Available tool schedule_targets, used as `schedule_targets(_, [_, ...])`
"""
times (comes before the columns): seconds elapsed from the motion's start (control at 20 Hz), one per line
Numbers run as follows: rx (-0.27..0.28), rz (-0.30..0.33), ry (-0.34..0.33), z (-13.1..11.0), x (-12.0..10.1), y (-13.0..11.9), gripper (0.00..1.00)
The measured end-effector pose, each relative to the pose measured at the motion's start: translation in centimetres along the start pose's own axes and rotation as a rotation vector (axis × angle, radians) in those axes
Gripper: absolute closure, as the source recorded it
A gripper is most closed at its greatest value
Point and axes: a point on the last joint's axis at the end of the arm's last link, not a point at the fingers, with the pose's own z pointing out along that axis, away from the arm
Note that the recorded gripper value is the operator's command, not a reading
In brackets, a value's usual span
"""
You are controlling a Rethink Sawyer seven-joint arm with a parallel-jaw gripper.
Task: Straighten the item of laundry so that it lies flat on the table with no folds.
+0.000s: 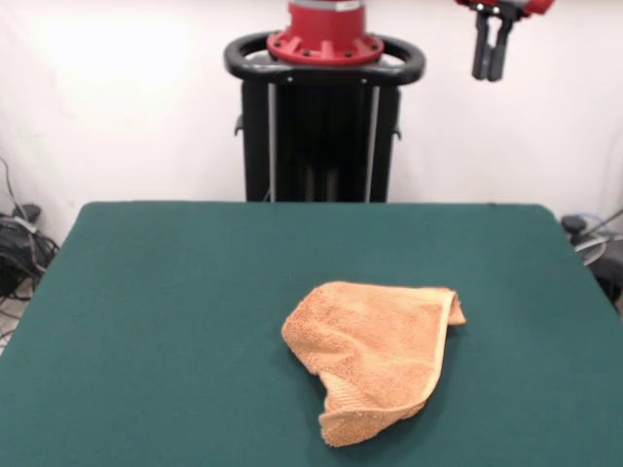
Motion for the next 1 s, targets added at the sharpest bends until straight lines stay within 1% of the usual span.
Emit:
schedule_targets(0.25, [0.042, 0.017, -0.036, -0.6, 0.4, -1.1, 1.00])
schedule_targets(0.45, [0.083, 0.051, -0.087, -0.8, 0.3, -2.8, 1.00])
schedule_targets(0.6, [0.113, 0.089, -0.138, -1.0, -0.4, -4.5, 1.00])
schedule_targets(0.8, [0.153, 0.160, -0.216, -1.1, -1.6, -7.2, 1.00])
schedule_targets(1.0, [0.188, 0.228, -0.291, -1.4, -2.7, -9.1, 1.00])
